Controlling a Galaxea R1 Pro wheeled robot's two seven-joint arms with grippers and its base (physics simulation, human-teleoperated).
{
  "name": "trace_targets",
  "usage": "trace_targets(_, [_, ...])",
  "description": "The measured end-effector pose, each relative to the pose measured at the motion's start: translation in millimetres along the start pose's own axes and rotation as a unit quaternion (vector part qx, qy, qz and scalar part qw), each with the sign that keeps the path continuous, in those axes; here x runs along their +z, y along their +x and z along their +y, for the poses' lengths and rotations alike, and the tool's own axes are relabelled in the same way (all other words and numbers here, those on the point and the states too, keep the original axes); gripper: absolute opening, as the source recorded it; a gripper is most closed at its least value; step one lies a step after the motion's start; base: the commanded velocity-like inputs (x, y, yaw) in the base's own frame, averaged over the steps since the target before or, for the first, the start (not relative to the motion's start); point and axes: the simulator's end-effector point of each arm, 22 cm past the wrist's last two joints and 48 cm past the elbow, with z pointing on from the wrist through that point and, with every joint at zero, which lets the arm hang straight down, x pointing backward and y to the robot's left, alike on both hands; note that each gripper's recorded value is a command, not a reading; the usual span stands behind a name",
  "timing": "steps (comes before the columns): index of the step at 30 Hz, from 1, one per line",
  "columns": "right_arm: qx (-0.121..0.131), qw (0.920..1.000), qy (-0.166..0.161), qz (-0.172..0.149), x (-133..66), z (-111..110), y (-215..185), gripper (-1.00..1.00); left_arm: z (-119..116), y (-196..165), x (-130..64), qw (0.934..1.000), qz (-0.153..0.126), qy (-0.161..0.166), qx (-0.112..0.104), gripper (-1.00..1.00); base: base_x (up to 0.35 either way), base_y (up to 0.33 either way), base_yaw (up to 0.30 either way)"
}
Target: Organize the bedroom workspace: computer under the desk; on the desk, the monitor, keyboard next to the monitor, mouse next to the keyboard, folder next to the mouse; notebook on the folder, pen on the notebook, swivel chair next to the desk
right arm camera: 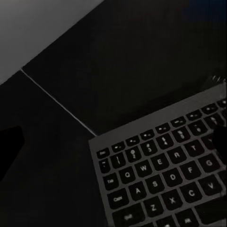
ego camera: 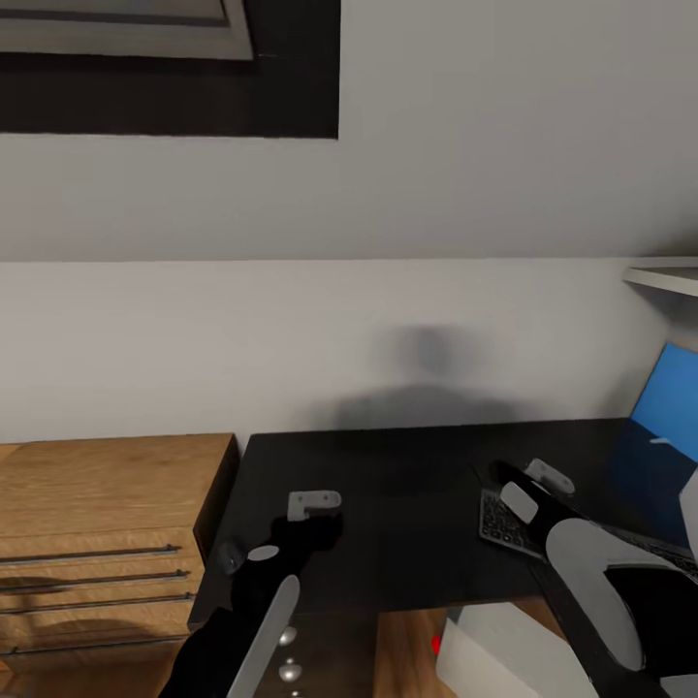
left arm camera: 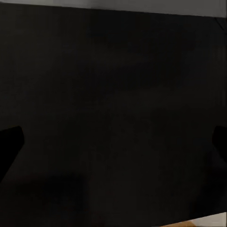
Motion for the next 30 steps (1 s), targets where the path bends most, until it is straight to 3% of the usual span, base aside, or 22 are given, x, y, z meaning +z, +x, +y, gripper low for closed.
trace_targets(5, [0.022,0.9995,0.020,0.006,7.1,-27,-11,1.00,-1,2,0.3,1.0000,0.002,0.001,0.003,1.00,0.054,-0.005,0.000])
trace_targets(12, [0.038,0.9986,0.036,0.010,10.5,-45,-15,1.00,-2,2,0.2,1.0000,0.002,0.002,0.003,1.00,0.115,-0.061,0.000])
trace_targets(15, [0.036,0.9971,0.042,0.053,11.3,-53,-1,1.00,-4,-8,-3.6,0.9999,-0.009,0.005,0.000,1.00,0.016,-0.009,0.000])
trace_targets(16, [0.028,0.9946,0.041,0.091,9.8,-55,12,1.00,-6,-15,-7.1,0.9998,-0.017,0.009,-0.005,1.00,0.006,-0.003,0.000])
trace_targets(19, [0.021,0.9929,0.041,0.109,11.1,-57,21,1.00,-6,-16,-6.2,0.9997,-0.020,0.013,-0.010,1.00,0.004,-0.002,0.000])
trace_targets(30, [0.024,0.9931,0.042,0.107,21.6,-64,21,1.00,-6,-8,1.3,0.9995,-0.020,0.018,-0.017,1.00,0.000,0.000,0.000])
